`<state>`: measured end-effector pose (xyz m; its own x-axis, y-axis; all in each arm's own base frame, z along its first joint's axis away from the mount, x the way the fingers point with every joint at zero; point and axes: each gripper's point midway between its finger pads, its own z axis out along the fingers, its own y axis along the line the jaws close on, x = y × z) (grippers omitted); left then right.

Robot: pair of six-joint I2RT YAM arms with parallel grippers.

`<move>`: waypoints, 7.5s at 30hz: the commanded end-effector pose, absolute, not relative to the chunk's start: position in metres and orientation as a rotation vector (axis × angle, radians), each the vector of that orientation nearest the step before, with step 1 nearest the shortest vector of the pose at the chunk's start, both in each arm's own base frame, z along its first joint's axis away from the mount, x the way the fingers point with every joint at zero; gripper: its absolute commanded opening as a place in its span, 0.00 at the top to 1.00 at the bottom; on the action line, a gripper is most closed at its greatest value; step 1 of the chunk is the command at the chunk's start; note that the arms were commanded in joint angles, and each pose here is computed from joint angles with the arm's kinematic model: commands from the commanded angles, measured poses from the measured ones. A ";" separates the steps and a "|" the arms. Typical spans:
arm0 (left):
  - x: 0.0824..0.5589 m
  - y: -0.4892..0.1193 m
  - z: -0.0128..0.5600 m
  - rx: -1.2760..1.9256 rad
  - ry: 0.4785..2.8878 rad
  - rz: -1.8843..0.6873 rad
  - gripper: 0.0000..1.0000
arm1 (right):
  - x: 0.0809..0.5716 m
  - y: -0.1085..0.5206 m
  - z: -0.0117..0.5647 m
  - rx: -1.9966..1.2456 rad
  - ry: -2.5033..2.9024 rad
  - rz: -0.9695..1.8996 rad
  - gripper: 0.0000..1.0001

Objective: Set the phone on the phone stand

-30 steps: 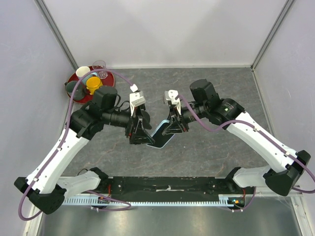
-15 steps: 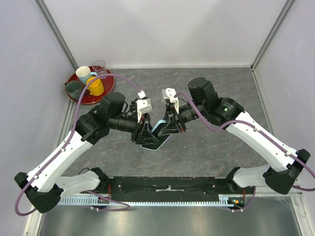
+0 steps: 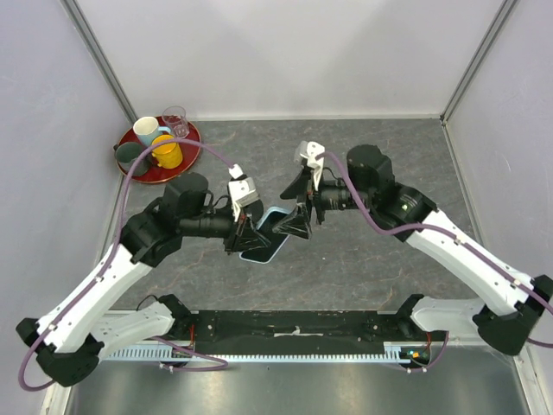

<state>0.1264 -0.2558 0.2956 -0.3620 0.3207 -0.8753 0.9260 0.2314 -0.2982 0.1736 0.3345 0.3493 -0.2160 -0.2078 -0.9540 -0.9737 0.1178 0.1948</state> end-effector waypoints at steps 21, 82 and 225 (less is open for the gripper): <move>0.156 -0.249 0.417 0.542 1.469 -1.234 0.98 | 0.145 0.348 0.366 -0.817 1.359 1.657 0.14; 0.102 -0.272 0.338 1.160 1.524 -1.354 0.98 | 0.129 0.331 0.360 -1.371 1.480 1.377 0.64; 0.229 -0.233 0.201 0.827 1.817 -0.655 0.69 | 0.182 0.265 0.329 -0.855 1.683 0.887 1.00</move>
